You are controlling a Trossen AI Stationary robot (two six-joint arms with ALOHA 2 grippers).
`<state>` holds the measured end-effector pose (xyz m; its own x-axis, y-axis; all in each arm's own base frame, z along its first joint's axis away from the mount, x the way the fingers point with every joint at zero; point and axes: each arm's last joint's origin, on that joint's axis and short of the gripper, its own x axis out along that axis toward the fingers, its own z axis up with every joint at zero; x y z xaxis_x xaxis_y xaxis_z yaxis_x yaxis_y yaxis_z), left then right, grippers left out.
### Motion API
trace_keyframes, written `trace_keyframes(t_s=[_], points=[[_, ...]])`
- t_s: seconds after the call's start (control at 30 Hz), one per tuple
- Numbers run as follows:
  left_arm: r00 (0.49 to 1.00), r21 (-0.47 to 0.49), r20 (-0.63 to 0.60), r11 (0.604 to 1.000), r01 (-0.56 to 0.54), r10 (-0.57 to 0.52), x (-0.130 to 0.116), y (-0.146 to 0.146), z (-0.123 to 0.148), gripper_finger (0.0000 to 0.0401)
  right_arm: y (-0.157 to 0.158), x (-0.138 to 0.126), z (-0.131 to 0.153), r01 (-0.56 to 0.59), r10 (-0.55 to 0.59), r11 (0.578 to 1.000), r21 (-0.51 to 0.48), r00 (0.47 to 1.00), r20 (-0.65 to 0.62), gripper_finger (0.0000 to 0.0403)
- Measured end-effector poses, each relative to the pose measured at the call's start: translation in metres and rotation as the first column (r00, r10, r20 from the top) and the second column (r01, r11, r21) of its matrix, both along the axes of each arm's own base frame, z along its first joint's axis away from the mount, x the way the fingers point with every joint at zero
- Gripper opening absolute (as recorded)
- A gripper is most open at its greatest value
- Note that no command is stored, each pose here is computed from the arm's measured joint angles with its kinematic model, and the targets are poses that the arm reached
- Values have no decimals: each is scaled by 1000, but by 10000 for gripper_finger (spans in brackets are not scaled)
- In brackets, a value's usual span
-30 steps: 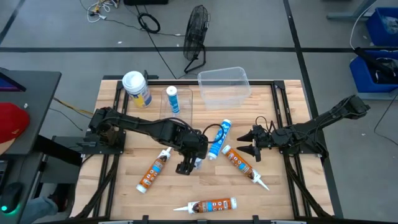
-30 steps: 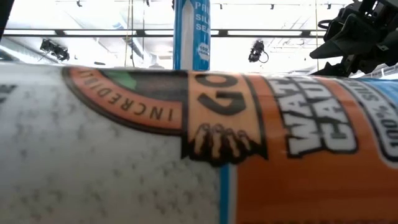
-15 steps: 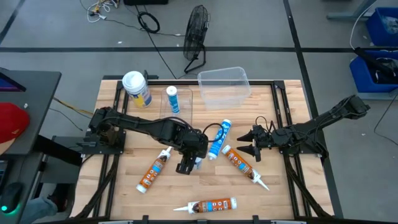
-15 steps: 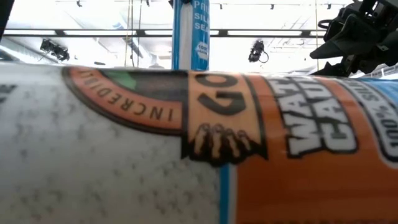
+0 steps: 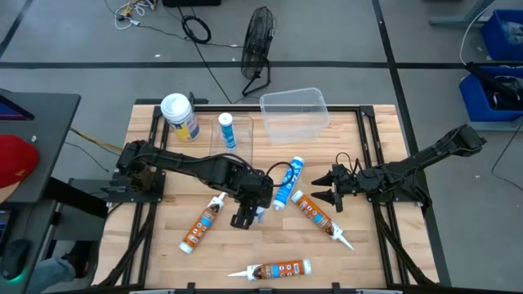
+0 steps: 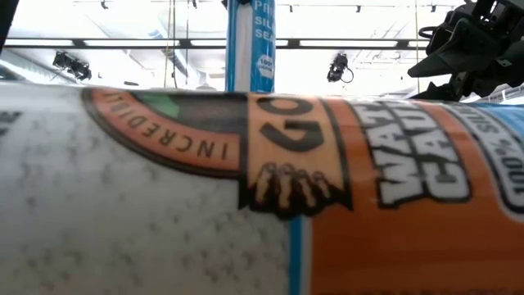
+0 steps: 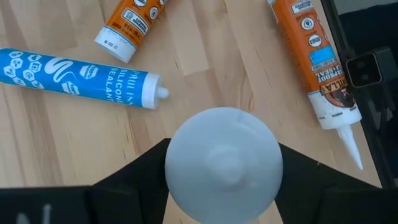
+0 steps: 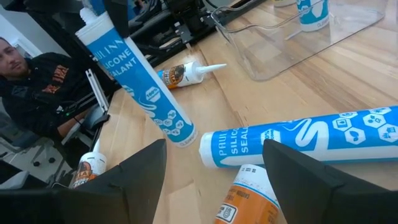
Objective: Pick & place silicon tubes, Sealant and Lysol wipes
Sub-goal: Put the bottom blue sealant into the transparent bin
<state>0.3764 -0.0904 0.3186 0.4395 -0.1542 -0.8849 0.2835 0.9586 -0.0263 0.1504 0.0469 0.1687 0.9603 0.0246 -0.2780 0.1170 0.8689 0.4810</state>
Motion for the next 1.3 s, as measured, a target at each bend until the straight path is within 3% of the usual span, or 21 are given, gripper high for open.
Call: trace_keyframes(t_s=[0.9,1.3], points=[[977,-74,162,989,-126,136,-82,31,90,229,0,0,0,7,-7,1000,24,1000,-2,272],[932,-17,231,959,-283,279,-118,79,116,231,0,0,0,14,-14,999,50,1000,-3,272]])
